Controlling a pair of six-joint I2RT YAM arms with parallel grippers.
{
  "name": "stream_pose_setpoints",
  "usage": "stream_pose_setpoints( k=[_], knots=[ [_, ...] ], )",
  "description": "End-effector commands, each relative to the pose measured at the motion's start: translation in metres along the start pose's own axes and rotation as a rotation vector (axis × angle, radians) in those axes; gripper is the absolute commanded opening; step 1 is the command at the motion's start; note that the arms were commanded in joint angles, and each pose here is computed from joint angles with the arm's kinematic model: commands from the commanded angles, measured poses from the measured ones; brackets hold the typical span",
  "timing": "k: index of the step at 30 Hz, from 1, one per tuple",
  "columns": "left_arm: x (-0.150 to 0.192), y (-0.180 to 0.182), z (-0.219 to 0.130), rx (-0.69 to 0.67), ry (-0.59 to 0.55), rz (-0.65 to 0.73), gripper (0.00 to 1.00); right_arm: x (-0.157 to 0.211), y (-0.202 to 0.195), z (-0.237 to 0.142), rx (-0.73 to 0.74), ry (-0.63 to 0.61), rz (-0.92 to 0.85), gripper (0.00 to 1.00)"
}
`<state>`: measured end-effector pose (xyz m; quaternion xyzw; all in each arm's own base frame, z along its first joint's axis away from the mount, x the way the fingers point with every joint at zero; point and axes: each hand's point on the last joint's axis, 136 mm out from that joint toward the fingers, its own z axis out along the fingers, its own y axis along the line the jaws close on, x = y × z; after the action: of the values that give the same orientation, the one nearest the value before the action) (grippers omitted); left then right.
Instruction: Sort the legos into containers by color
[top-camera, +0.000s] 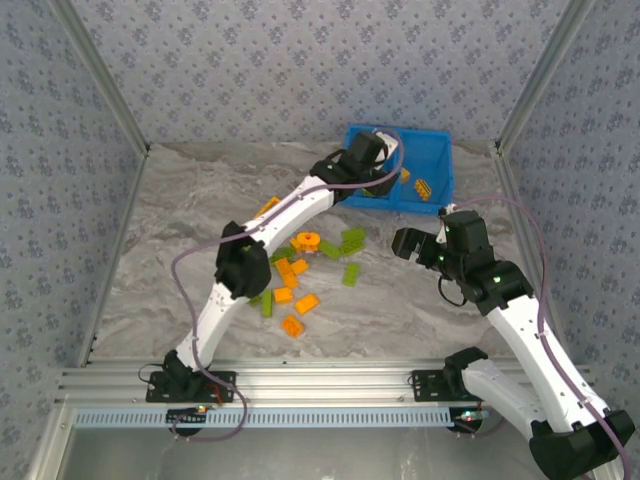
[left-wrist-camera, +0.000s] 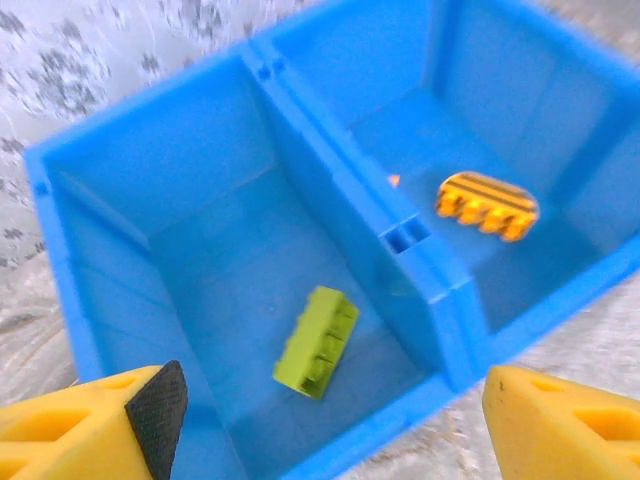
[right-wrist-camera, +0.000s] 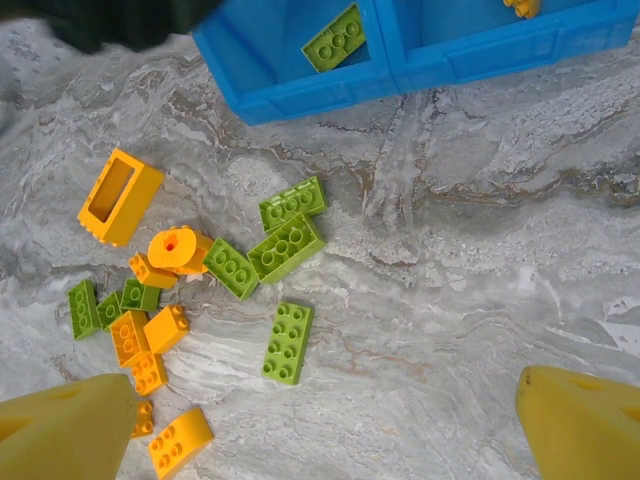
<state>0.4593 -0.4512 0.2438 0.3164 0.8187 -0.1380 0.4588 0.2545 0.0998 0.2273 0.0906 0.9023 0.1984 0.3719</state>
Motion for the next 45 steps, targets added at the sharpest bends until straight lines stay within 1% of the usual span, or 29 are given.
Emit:
stream_pose_setpoints(
  k=[1,4,5,6,7,8,11,14,18,25,31,33,37,39,42,45],
  knots=[
    [-0.019,-0.023,-0.054,0.14,-0.037,-0.022,0.78,-0.001,0.004,-0.005,-0.02,-0.003,0.016,1.0],
    [0.022,-0.044,-0.068,0.283,0.078,0.007,0.77,-0.001,0.006,-0.005,-0.031,-0.004,0.015,1.0],
    [0.039,-0.048,-0.068,0.303,0.121,0.012,0.77,-0.001,0.007,-0.005,-0.033,-0.003,0.013,1.0],
    [0.049,-0.048,-0.069,0.303,0.142,0.011,0.76,-0.001,0.007,-0.005,-0.034,-0.004,0.014,1.0],
    [0.074,-0.048,-0.064,0.299,0.197,0.01,0.76,-0.001,0.007,-0.004,-0.034,-0.003,0.012,1.0],
    [0.09,-0.047,-0.061,0.294,0.226,0.01,0.76,0.0,0.007,-0.004,-0.036,-0.001,0.011,1.0],
    [0.126,-0.049,-0.051,0.3,0.299,0.009,0.75,0.003,0.005,-0.002,-0.031,0.008,0.011,1.0],
    [0.159,-0.048,-0.037,0.28,0.391,0.01,0.75,0.005,0.005,-0.002,-0.031,0.017,0.012,1.0],
    [0.187,-0.042,-0.02,0.231,0.452,0.021,0.76,0.006,0.003,-0.003,-0.024,0.022,0.014,1.0],
    [0.215,-0.039,0.002,0.201,0.516,0.044,0.76,0.009,0.004,-0.001,-0.028,0.029,0.023,1.0],
    [0.23,-0.046,0.006,0.216,0.557,0.072,0.72,0.006,0.005,0.0,-0.031,0.024,0.024,1.0],
    [0.234,-0.047,0.006,0.212,0.568,0.08,0.68,0.005,0.006,0.001,-0.036,0.023,0.027,1.0],
    [0.235,-0.053,0.005,0.22,0.569,0.085,0.54,0.006,0.007,0.004,-0.036,0.032,0.029,1.0],
    [0.237,-0.055,0.006,0.218,0.572,0.09,0.5,0.007,0.006,0.006,-0.032,0.038,0.032,1.0],
    [0.24,-0.056,0.009,0.212,0.576,0.088,0.46,0.008,0.006,0.006,-0.033,0.039,0.035,1.0],
    [0.236,-0.059,0.008,0.213,0.557,0.076,0.36,0.008,0.005,0.005,-0.03,0.04,0.035,1.0]
  ],
)
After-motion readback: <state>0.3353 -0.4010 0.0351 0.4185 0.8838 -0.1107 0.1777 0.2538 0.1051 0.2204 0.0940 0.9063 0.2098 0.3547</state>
